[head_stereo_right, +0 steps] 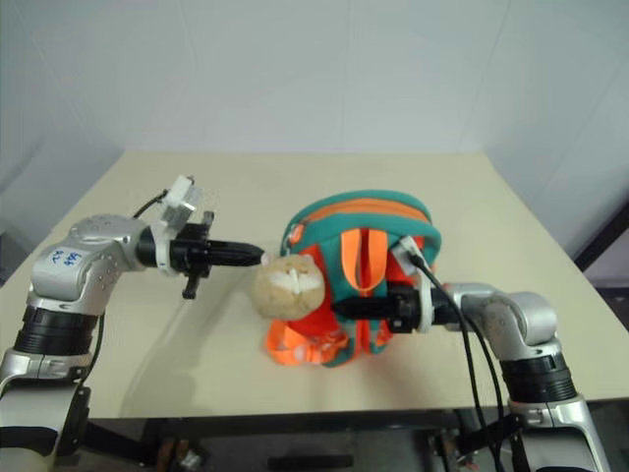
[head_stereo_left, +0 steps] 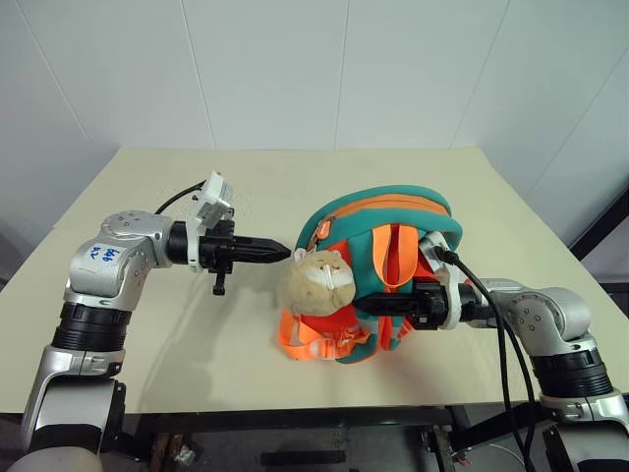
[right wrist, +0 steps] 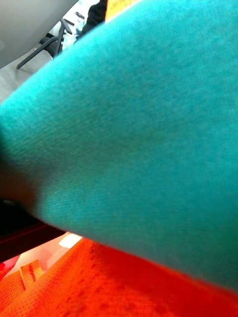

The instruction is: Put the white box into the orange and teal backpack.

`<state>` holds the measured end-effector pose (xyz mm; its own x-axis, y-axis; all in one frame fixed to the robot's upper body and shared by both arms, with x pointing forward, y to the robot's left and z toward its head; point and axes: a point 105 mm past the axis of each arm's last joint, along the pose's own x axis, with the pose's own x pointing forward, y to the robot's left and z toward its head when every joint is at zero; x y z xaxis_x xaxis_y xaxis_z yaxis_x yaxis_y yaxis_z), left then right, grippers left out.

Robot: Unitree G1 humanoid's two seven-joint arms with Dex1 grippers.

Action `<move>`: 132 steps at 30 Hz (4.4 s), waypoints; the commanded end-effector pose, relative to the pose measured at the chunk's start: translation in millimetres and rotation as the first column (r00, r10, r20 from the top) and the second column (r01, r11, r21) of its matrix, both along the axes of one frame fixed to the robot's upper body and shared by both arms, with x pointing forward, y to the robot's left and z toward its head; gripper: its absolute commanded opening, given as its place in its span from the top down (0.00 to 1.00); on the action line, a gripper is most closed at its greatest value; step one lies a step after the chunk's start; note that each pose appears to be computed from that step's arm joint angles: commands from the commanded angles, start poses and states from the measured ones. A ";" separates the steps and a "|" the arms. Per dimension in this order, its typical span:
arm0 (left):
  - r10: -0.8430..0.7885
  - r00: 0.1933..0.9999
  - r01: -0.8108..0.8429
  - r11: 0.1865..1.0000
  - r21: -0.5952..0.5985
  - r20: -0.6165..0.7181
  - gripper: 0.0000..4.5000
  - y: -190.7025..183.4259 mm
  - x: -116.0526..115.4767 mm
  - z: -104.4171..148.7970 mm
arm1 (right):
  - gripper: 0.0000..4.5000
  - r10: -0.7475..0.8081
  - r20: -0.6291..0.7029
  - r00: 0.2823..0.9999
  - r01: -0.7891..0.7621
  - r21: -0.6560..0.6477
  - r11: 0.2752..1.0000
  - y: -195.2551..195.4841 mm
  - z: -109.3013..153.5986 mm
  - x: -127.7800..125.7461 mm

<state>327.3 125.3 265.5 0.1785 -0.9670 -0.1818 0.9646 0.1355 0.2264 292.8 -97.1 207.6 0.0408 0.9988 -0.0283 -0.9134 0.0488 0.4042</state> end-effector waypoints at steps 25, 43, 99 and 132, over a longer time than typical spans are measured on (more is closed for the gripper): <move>-0.008 1.000 0.009 0.990 -0.142 0.003 0.86 9.7 -19.6 33.9 | 0.99 0.011 0.026 1.000 -0.011 0.017 1.000 1.1 8.4 -2.5; -0.085 0.949 0.025 0.980 -0.197 -0.303 0.00 9.1 -60.3 19.7 | 0.99 0.032 0.029 0.999 -0.033 0.017 0.999 4.3 6.2 1.3; 0.001 0.972 -0.065 0.962 -0.265 -0.234 0.39 -19.1 -34.5 6.4 | 0.99 0.033 0.033 0.999 -0.034 0.032 0.999 8.3 4.6 0.2; 0.172 0.978 -0.185 0.976 -0.113 -0.115 0.64 55.1 -28.7 27.9 | 0.99 0.029 0.026 0.999 -0.030 0.037 0.999 8.5 2.8 -0.8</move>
<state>297.8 167.1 283.1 0.2932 -0.9521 -0.0865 0.9558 0.2900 0.0475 295.8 -89.6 206.1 0.0290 0.9995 -0.0080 -0.9186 0.0298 0.3940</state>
